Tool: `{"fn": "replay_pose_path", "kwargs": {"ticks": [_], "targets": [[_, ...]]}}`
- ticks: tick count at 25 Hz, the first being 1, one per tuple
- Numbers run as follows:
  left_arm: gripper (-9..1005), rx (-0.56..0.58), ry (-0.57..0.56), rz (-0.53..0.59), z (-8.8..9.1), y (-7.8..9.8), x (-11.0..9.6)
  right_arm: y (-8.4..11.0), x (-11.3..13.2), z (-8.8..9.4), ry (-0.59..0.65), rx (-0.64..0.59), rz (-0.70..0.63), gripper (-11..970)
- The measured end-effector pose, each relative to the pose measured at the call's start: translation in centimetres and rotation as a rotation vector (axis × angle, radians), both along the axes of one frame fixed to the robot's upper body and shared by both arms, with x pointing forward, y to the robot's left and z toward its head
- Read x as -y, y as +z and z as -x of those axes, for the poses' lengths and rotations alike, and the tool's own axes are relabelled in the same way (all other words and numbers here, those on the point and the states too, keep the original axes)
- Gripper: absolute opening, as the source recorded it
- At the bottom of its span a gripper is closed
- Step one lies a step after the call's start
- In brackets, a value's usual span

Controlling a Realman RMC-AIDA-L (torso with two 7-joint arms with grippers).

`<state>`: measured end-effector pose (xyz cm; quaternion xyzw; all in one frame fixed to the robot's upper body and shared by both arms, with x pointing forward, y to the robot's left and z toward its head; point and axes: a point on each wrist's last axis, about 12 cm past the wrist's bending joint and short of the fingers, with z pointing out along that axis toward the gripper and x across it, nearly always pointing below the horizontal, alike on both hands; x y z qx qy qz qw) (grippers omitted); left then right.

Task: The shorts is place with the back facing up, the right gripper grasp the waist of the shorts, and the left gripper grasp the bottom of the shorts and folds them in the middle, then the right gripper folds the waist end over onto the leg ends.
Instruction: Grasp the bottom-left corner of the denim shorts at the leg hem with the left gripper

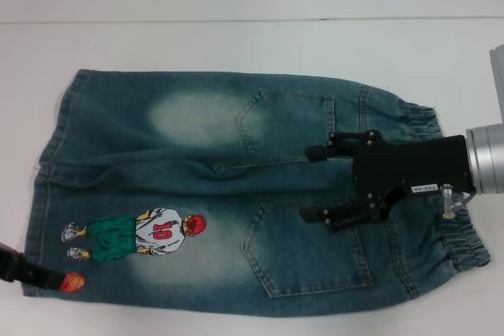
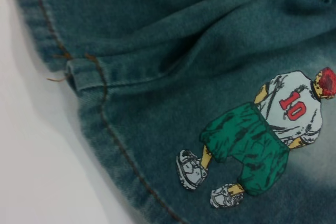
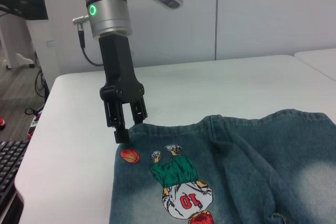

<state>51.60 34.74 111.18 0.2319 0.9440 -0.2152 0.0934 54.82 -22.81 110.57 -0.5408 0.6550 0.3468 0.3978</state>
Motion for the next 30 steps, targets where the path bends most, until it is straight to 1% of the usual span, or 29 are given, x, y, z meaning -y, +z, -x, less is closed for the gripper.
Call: {"fn": "replay_pose_path", "kwargs": {"ticks": [4, 15, 22, 26, 30], "targets": [[805, -0.016, -0.006, 0.005, 0.0, -0.3, 0.1, 0.0, 0.0, 0.0, -0.001, -0.002, -0.001, 897], [377, 0.013, 0.012, 0.021, -0.1, -0.1, -0.1, 0.0, 0.0, 0.0, -0.001, -0.003, -0.001, 892], [46, 0.019, -0.002, 0.021, -0.3, -0.2, 0.3, 0.1, 0.0, 0.0, -0.004, -0.001, -0.012, 888], [48, 0.019, -0.009, 0.02, -0.3, -0.3, 0.5, 0.1, 0.1, 0.1, -0.012, -0.01, -0.022, 886], [51, 0.022, -0.009, 0.016, -0.4, -0.2, 0.4, 0.5, 1.2, 0.2, -0.08, -0.058, -0.013, 884]]}}
